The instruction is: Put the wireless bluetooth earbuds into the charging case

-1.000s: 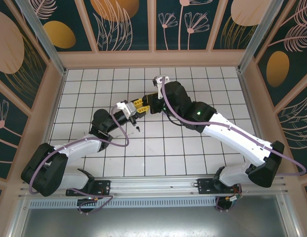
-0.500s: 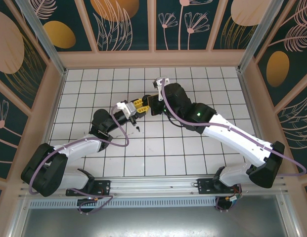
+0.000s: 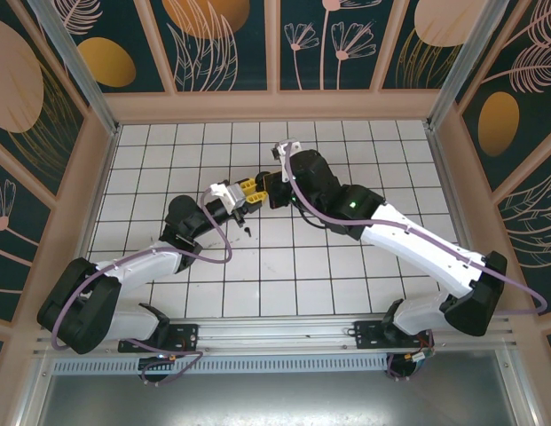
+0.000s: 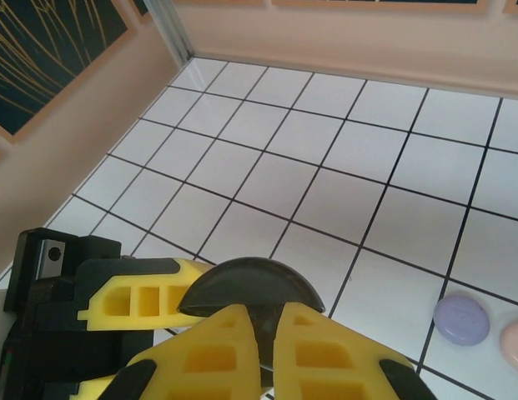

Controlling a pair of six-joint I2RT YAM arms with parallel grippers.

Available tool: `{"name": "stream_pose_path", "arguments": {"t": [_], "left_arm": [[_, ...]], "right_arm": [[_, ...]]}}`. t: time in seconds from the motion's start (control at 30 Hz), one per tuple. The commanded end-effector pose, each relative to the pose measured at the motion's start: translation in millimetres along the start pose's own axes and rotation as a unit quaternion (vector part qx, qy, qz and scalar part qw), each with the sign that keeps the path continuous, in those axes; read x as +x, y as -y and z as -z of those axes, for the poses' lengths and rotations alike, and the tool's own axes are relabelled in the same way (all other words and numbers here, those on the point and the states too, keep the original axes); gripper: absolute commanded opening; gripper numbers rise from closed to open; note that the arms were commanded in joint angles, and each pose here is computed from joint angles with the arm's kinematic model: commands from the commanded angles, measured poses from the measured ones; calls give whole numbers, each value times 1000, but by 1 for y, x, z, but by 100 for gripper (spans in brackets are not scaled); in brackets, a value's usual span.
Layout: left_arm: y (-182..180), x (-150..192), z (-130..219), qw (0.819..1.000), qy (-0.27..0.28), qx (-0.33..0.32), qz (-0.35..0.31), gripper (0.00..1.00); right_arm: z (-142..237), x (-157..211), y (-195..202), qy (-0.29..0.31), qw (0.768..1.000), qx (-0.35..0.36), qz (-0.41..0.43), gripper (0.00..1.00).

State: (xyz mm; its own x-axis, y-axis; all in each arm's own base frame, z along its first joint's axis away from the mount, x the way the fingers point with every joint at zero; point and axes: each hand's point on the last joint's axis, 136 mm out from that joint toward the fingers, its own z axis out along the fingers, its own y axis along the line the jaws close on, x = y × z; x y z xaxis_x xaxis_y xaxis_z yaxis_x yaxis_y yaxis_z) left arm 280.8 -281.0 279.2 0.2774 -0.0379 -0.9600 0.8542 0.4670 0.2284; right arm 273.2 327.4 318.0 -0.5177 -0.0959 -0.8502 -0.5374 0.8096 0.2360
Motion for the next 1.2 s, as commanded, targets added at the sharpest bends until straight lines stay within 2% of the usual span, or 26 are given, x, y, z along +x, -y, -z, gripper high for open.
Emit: {"name": "stream_pose_path", "arguments": {"t": [0.0,0.33,0.57,0.67,0.9,1.03,1.17], "left_arm": [[6,-28,-2,999,37,21,-29,0],[5,-31,-3,999,39,21,-21,0],[5,-30,-3,999,36,22,-15,0],[4,-28,-4,999,31,19,-7,0],[6,-24,-4,999,29,23,6,0],[6,-23,-4,999,28,25,12,0],[8,-24,-4,999,31,31,15,0]], "right_arm": [[-9,5,-6,-18,1000,3,21,1],[-29,27,-9,-63,997,15,41,1],[-26,16,-9,-47,998,20,34,6],[-19,1,-10,-28,999,19,23,14],[8,-40,-11,24,1000,-5,-14,42],[26,-58,-9,51,998,-13,-30,64],[50,-74,-2,82,995,-26,-55,75]]}}
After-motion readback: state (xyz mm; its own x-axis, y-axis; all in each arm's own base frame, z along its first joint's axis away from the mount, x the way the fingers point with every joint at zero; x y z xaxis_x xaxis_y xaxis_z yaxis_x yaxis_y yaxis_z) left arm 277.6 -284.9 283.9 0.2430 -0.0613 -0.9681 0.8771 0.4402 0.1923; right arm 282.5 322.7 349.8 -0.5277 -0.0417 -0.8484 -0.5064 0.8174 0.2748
